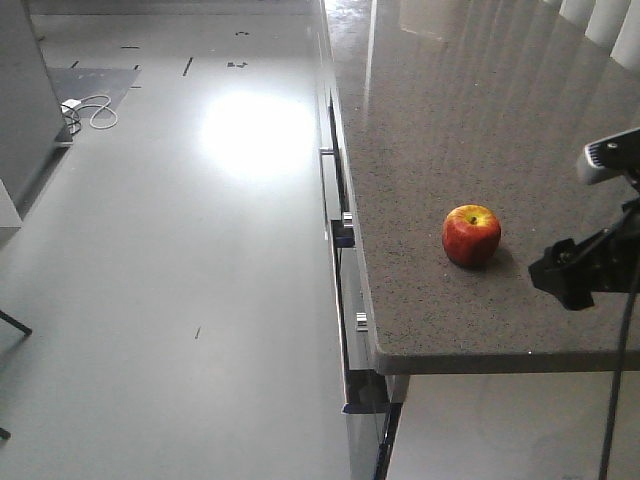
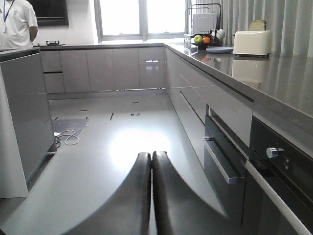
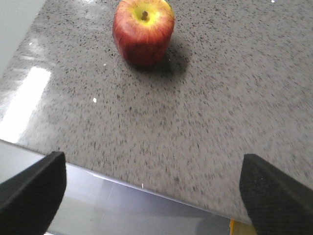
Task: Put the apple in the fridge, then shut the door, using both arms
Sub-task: 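Lower the right gripper over the apple and close on it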
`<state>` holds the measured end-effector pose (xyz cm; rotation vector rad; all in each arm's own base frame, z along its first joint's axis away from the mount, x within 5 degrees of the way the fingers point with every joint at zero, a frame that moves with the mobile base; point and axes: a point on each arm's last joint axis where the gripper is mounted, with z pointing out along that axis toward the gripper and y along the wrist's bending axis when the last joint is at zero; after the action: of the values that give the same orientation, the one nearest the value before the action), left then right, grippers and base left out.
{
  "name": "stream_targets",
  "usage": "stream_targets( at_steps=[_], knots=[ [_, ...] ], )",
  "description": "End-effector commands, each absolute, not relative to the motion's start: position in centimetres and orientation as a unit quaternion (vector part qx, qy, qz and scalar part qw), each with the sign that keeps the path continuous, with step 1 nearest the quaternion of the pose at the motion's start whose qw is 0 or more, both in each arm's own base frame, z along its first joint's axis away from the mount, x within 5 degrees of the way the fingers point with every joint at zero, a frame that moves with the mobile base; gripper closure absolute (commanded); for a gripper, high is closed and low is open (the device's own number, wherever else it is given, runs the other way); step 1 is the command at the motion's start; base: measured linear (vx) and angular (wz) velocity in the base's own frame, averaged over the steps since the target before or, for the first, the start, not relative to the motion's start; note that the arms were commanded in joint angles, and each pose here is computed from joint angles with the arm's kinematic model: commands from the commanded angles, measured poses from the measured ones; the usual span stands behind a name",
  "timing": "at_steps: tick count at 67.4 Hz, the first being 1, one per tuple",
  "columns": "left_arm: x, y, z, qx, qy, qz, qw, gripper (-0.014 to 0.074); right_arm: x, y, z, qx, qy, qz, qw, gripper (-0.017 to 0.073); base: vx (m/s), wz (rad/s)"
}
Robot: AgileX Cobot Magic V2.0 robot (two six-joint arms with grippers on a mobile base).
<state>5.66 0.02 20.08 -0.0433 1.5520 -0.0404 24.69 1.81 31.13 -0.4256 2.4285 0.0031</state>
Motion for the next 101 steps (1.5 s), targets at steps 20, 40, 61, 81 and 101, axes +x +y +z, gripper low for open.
stream_targets(
  at_steps=[20,40,61,81,101],
  knots=[
    [5.4,0.0,21.4,-0.022,0.661,-0.023,0.75,0.06,34.5,4.5,30.4,-0.175,0.923,-0.003,0.342,-0.014,0.0,0.0],
    [5.4,0.0,21.4,-0.022,0.661,-0.023,0.75,0.06,40.5,5.2,27.2,-0.163,0.941,0.006,0.296,-0.0131,0.0,0.0],
    [5.4,0.0,21.4,-0.022,0.661,-0.023,0.75,0.06,43.3,5.5,25.3,-0.155,0.944,0.009,0.291,-0.0104,0.0,0.0],
    [5.4,0.0,21.4,-0.022,0.661,-0.023,0.75,0.06,43.3,5.5,25.1,-0.154,0.947,0.01,0.28,0.0126,0.0,0.0],
    [5.4,0.0,21.4,-0.022,0.661,-0.023,0.75,0.06,42.3,5.4,27.7,-0.138,0.942,0.014,0.306,0.0319,0.0,0.0]
  ],
)
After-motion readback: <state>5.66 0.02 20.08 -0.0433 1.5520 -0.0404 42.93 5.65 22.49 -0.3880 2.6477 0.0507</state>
